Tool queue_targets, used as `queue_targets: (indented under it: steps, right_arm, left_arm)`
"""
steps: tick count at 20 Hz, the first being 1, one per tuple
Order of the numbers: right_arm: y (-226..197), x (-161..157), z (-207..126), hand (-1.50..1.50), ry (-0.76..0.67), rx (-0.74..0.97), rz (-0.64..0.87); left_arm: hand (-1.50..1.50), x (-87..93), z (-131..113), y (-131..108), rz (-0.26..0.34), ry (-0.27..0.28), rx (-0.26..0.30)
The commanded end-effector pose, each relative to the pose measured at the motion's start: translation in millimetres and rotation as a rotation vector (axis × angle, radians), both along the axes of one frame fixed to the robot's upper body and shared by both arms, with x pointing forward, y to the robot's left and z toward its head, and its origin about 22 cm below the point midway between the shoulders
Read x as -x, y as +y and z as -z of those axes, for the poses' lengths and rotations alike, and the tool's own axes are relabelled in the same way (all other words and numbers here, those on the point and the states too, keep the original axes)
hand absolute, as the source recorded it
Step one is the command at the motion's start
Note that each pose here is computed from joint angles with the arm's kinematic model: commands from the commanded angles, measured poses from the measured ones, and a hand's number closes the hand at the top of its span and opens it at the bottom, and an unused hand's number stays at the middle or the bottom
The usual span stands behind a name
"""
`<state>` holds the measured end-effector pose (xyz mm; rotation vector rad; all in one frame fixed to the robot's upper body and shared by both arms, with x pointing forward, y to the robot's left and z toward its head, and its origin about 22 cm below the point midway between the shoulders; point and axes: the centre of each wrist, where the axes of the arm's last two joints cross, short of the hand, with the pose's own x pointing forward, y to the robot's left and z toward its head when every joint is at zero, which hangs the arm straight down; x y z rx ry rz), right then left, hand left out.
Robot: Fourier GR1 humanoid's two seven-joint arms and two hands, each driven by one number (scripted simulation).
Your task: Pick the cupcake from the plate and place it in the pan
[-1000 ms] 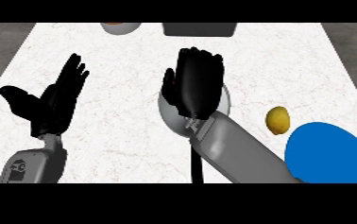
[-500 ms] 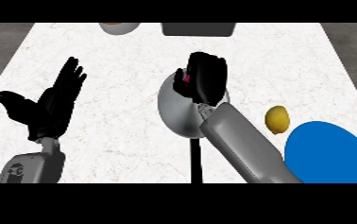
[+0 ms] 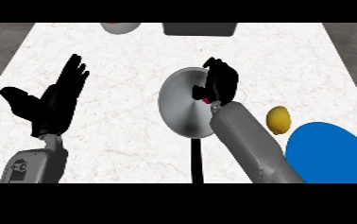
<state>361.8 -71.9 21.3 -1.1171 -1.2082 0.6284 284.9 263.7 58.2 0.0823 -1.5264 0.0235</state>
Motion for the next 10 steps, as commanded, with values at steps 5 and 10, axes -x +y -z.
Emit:
queue_targets:
  steps: [5,10]
  right_arm:
    - [-12.4,10.4,33.0,-1.5,-0.063,-0.166,-0.028]
    - [-27.9,21.8,14.8,-1.5,-0.252,-0.381,-0.01]
  left_arm:
    - [0.0,3.3,3.0,-8.5,-0.013,-0.017,0.003]
    - [0.0,7.5,5.7,6.2,-0.038,0.005,0.0]
